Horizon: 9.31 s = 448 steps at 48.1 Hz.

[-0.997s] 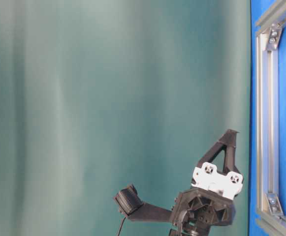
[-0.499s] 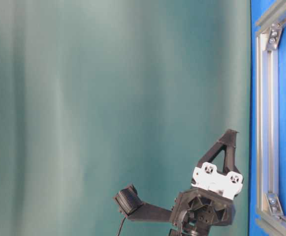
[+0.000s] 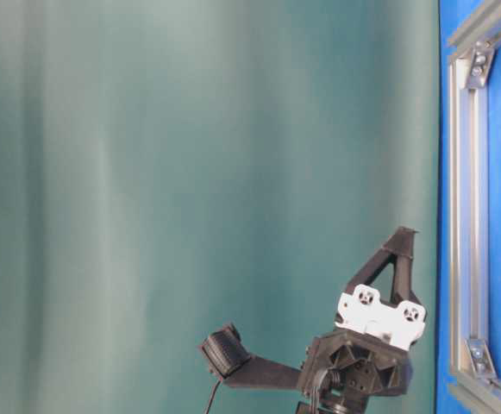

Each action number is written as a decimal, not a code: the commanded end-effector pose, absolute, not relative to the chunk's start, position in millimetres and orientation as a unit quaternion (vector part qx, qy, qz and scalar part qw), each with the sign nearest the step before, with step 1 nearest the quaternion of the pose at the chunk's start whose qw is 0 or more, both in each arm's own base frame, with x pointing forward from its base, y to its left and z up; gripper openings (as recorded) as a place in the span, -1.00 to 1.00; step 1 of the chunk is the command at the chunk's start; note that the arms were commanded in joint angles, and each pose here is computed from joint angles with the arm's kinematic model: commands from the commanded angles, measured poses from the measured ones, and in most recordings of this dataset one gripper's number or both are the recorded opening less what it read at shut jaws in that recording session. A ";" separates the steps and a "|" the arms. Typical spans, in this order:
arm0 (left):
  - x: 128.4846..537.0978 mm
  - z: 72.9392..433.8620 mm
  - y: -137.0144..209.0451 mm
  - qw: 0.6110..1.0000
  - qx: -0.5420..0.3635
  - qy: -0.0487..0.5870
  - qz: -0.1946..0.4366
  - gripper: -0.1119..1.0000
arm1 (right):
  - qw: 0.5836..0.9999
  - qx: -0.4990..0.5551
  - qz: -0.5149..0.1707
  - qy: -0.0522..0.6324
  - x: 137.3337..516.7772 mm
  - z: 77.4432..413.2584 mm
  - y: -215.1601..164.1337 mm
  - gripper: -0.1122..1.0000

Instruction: Insert the wire through the string loop located on the right side.

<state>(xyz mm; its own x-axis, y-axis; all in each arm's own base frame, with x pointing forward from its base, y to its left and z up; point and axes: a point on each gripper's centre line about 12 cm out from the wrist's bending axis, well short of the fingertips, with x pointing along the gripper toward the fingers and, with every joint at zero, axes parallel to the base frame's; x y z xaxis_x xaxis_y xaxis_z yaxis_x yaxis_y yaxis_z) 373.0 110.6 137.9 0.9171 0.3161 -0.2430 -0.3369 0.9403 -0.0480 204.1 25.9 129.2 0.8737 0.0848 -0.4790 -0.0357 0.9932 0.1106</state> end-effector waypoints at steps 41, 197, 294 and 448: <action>380.3 158.2 105.2 0.984 -0.038 0.078 0.158 -0.80 | 0.975 0.045 0.026 0.216 254.5 129.0 31.7 -0.86; 503.5 122.3 -39.6 0.985 -0.033 0.168 -0.017 0.85 | 0.975 0.042 0.027 0.215 255.5 129.8 32.1 -0.86; 506.6 123.1 -38.3 0.986 -0.037 0.165 -0.015 -0.66 | 0.971 0.039 0.031 0.234 255.1 127.1 33.4 -0.86; 261.4 132.4 -31.1 0.967 -0.023 0.252 -0.036 0.69 | 0.970 0.052 0.036 0.234 261.9 157.3 35.9 0.86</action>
<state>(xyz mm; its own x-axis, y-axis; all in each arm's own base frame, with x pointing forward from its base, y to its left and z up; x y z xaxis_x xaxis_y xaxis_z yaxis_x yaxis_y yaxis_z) 255.2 -30.8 116.8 0.8431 -0.0779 -0.5320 0.0533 0.9967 -0.0614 256.8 35.9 140.6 0.8626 0.0925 -0.4974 -0.0442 0.9932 0.1081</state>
